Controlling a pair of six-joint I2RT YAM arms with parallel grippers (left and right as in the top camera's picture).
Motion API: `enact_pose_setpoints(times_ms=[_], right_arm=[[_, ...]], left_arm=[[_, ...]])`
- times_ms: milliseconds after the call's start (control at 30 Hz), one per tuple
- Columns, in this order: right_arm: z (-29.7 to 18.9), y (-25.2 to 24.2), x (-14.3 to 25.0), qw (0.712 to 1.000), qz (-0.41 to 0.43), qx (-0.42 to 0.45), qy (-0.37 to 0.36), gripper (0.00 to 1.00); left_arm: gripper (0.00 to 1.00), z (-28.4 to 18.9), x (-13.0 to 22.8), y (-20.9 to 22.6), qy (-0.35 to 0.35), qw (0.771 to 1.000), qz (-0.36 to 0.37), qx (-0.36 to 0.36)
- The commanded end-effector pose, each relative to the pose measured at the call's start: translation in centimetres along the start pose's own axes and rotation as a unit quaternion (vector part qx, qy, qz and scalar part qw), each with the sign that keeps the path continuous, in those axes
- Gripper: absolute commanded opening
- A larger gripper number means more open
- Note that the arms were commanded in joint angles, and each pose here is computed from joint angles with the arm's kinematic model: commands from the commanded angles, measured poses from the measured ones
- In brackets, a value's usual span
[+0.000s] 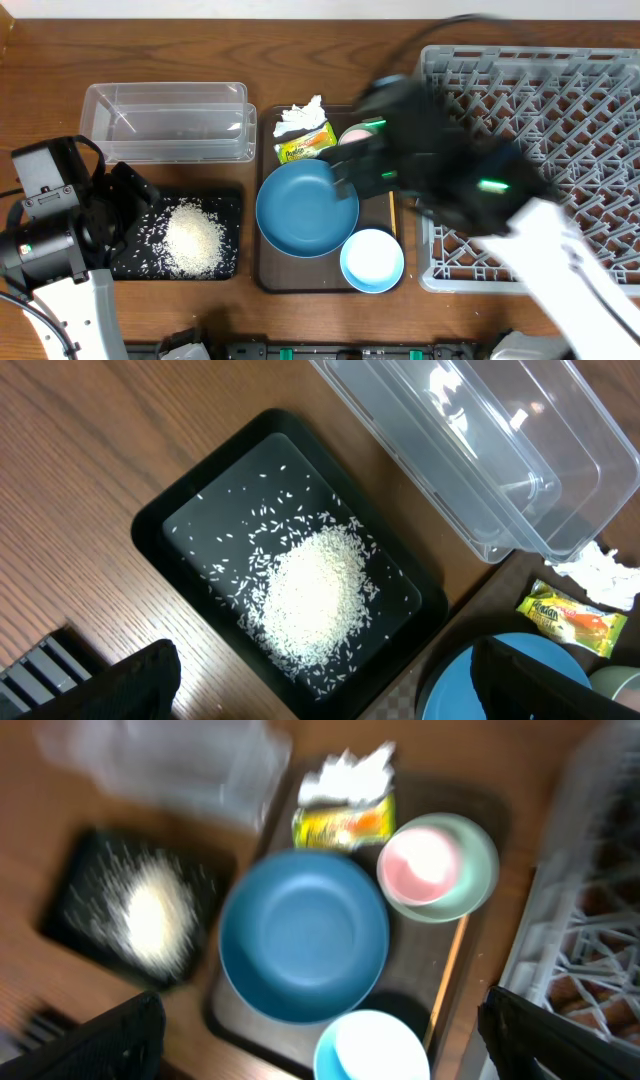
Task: Sort waste into correct bins and load items into the dishwasher rack
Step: 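Reach the right gripper to the blue plate and grasp its rim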
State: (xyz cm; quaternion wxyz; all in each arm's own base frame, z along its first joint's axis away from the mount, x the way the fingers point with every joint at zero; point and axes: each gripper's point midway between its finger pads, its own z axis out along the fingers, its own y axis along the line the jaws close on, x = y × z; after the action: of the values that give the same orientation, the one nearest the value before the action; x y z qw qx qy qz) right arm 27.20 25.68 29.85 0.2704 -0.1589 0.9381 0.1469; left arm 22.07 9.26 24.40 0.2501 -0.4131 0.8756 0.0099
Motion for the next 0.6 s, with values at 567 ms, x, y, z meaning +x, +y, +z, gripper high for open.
enact_pose_setpoints(times_ms=[567], right_arm=[[20.1,9.0,15.4,0.936,-0.233,0.039,0.261,0.75]], left_arm=[[0.95,-0.2,-0.3,0.1,-0.005,1.0,-0.003,-0.002]])
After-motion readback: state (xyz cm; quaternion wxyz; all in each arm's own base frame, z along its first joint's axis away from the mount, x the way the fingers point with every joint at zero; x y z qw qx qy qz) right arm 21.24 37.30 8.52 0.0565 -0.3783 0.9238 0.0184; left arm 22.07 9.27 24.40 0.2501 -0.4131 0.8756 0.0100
